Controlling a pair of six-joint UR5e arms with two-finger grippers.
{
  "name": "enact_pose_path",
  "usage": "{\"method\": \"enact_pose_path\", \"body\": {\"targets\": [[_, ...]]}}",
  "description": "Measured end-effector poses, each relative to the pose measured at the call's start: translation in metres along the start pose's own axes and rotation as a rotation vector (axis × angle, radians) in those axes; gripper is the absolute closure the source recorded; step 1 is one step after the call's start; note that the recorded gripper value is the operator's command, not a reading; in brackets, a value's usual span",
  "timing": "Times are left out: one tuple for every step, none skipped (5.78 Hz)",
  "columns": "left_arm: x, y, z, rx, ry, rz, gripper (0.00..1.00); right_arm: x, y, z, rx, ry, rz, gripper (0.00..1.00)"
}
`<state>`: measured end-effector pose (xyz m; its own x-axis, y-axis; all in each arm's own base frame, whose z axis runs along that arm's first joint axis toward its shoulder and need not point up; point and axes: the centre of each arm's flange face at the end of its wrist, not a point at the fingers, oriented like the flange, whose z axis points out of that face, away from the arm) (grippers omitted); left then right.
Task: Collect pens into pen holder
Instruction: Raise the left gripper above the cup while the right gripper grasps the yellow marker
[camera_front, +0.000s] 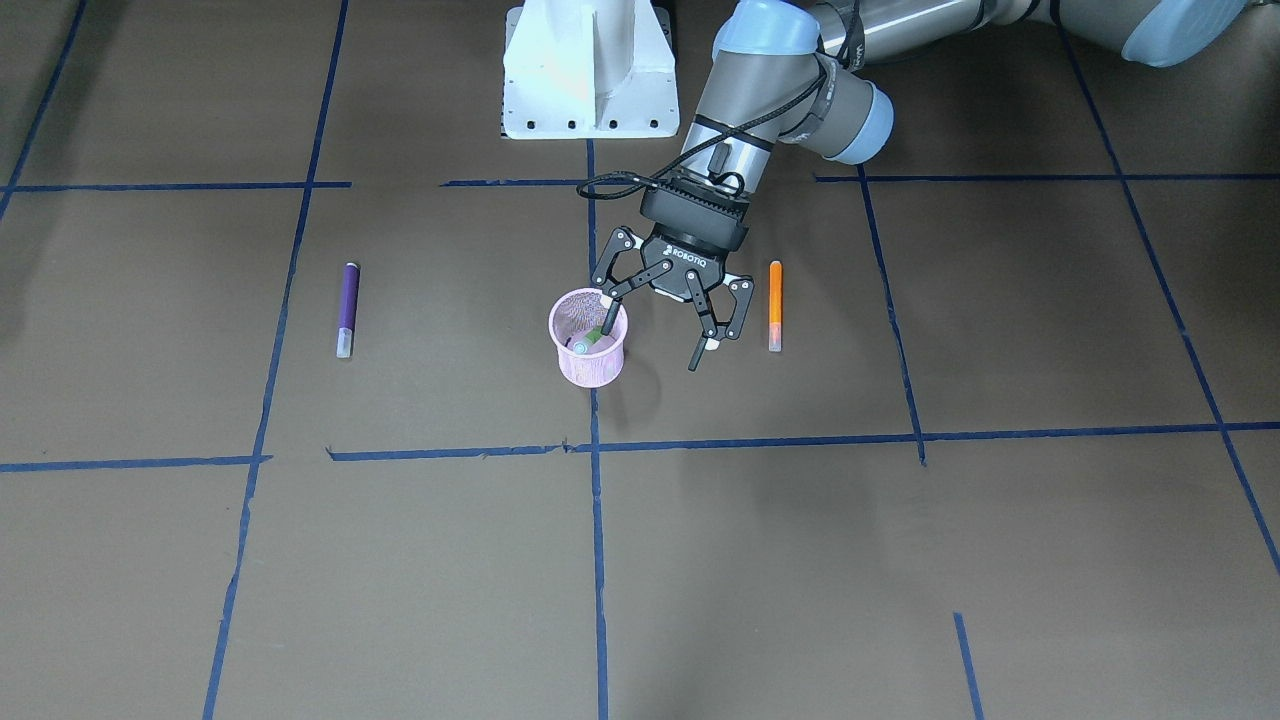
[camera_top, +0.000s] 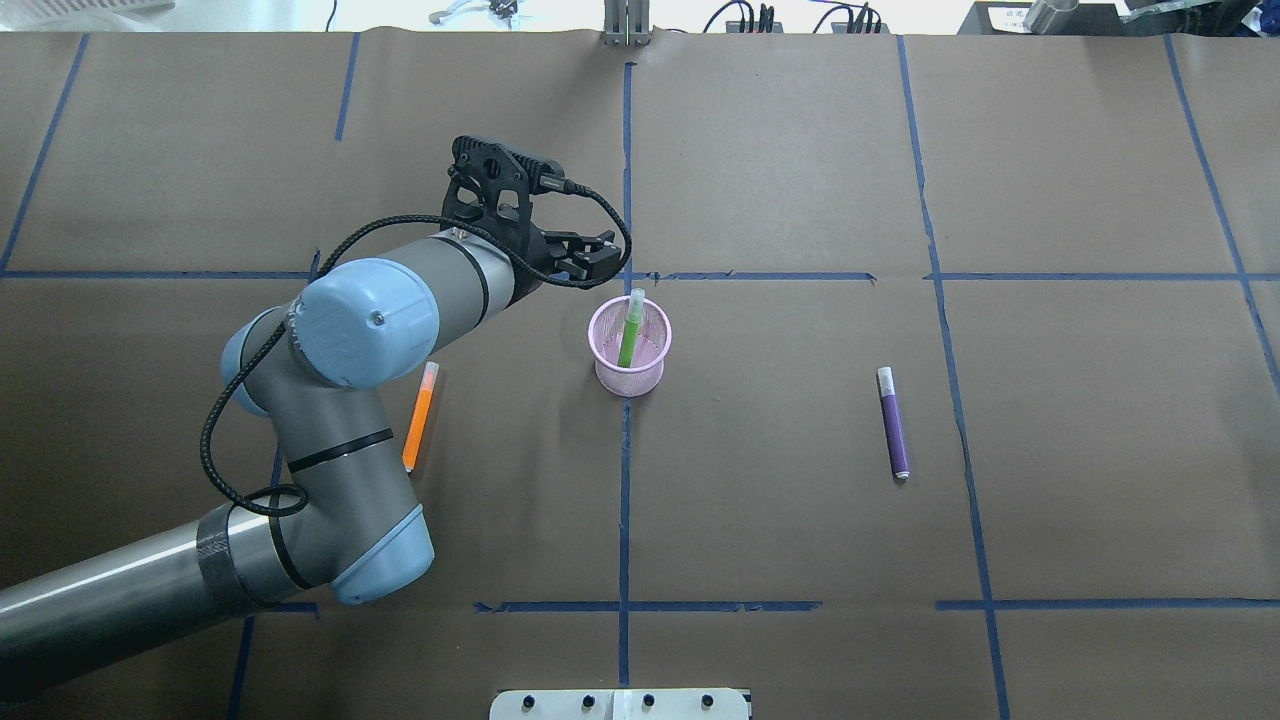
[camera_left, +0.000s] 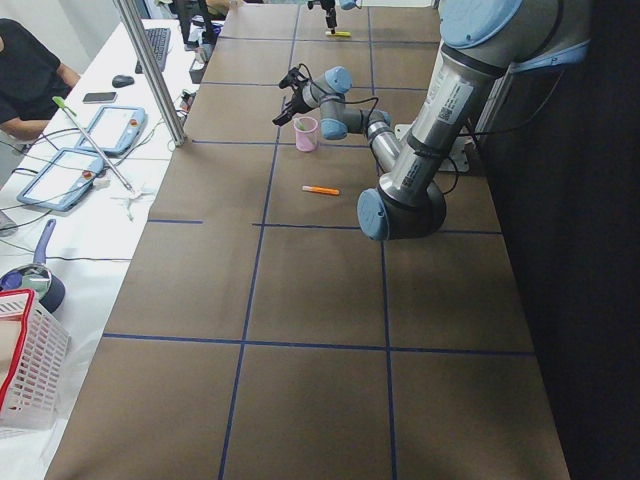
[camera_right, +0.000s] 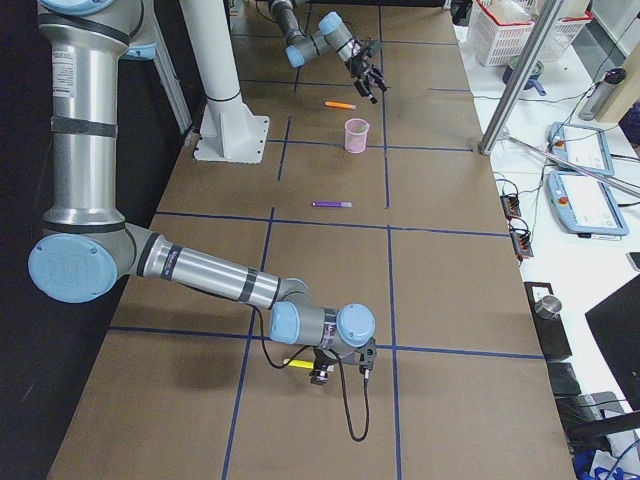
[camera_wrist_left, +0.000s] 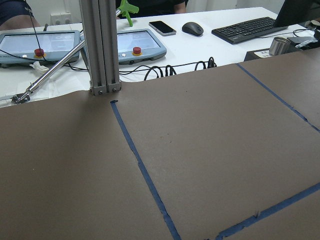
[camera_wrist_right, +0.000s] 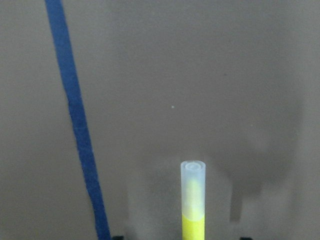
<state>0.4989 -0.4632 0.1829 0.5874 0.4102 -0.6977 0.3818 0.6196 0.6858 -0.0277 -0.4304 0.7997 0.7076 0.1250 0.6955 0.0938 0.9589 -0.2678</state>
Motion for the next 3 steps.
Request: {"method": "enact_pose_path", "body": {"targets": [[-0.0013, 0.0016, 0.0004, -0.002, -0.001, 0.0, 0.01, 0.001, 0.0002, 0.0027, -0.006, -0.002, 0.008, 0.24], [-0.0016, 0.0028, 0.0007, -0.003, -0.001, 0.001, 0.01, 0.0037, 0.0007, 0.0055, -0.012, -0.002, 0.015, 0.26], [-0.0018, 0.0032, 0.0009, -0.004, -0.001, 0.001, 0.01, 0.0063, 0.0011, 0.008, -0.017, -0.001, 0.019, 0.31]]}}
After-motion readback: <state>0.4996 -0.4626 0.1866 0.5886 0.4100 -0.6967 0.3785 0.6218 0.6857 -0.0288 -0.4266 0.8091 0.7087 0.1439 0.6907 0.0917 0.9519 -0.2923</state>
